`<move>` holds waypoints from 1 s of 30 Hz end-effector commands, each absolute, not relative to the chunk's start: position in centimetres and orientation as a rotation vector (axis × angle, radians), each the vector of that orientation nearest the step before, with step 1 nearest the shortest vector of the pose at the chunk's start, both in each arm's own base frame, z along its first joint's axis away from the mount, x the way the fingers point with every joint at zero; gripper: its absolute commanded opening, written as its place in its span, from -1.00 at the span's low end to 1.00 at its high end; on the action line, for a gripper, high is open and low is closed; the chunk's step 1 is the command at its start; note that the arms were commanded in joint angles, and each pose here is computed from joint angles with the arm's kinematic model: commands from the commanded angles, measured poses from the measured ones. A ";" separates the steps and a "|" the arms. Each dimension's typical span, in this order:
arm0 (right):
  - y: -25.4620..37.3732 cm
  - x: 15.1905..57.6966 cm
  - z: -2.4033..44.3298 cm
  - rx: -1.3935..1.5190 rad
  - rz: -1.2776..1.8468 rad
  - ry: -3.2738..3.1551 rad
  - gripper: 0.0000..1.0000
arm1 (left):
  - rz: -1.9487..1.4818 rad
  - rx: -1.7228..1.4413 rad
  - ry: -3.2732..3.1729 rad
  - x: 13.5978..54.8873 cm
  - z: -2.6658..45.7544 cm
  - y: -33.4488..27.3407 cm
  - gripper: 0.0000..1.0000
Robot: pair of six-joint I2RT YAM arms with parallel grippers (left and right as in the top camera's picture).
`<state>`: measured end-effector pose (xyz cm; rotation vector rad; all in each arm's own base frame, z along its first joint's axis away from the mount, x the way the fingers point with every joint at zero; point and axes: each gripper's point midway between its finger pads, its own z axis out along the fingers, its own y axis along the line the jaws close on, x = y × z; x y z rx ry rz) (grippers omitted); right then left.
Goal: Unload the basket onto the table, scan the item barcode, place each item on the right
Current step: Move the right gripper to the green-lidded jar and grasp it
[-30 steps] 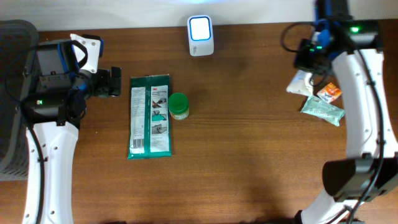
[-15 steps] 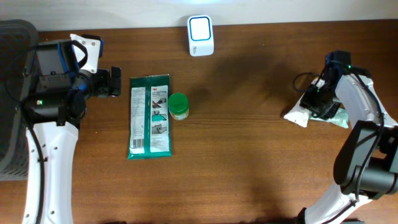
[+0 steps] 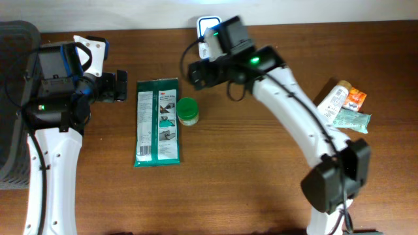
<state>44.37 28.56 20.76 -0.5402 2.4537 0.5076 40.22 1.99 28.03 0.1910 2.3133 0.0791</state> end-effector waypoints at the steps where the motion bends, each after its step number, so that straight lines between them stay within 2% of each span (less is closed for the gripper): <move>1: 32.9 43.5 16.5 -0.608 0.550 2.505 0.97 | 0.070 0.209 2.288 40.2 28.9 1.7 0.98; 4: 35.5 42.6 12.7 -0.645 0.558 2.556 1.00 | 0.070 0.208 2.288 40.2 28.9 1.7 0.98; 5: 35.9 42.3 11.8 -0.657 0.554 2.571 0.90 | 0.070 0.209 2.288 40.2 28.9 1.7 0.99; 8: 34.9 42.6 8.8 -0.644 0.427 2.629 0.83 | 0.070 0.209 2.288 40.2 28.9 1.7 0.98; 14: 34.9 41.9 5.4 -0.676 0.371 2.692 0.68 | 0.070 0.209 2.288 40.2 28.9 1.7 0.98; 16: 34.0 42.0 5.0 -0.667 0.307 2.707 0.37 | 0.070 0.209 2.288 40.2 28.9 1.7 0.98; 17: 33.8 41.9 4.9 -0.667 0.294 2.715 0.31 | 0.070 0.209 2.288 40.2 28.9 1.7 0.98; 21: 32.0 41.6 8.0 -0.693 0.180 2.725 0.33 | 0.070 0.209 2.288 40.2 28.9 1.7 0.98; 23: 30.8 40.1 10.2 -0.998 0.106 2.683 0.42 | 0.070 0.209 2.288 40.2 28.9 1.7 0.98; 26: 29.6 38.5 9.9 -1.550 0.013 2.494 0.43 | 0.070 0.209 2.288 40.2 28.9 1.7 0.98; 27: 29.6 38.7 10.0 -1.640 0.002 2.427 0.44 | 0.070 0.209 2.288 40.2 28.9 1.7 0.98; 28: 29.7 39.0 10.0 -1.635 0.004 2.414 0.50 | 0.070 0.209 2.288 40.2 28.9 1.7 0.98; 29: 29.6 39.9 10.2 -1.481 0.020 2.484 0.63 | 0.070 0.209 2.288 40.2 28.9 1.7 0.98; 30: 28.8 40.3 10.2 -1.384 0.032 2.543 0.64 | 0.070 0.208 2.288 40.2 28.9 1.7 0.98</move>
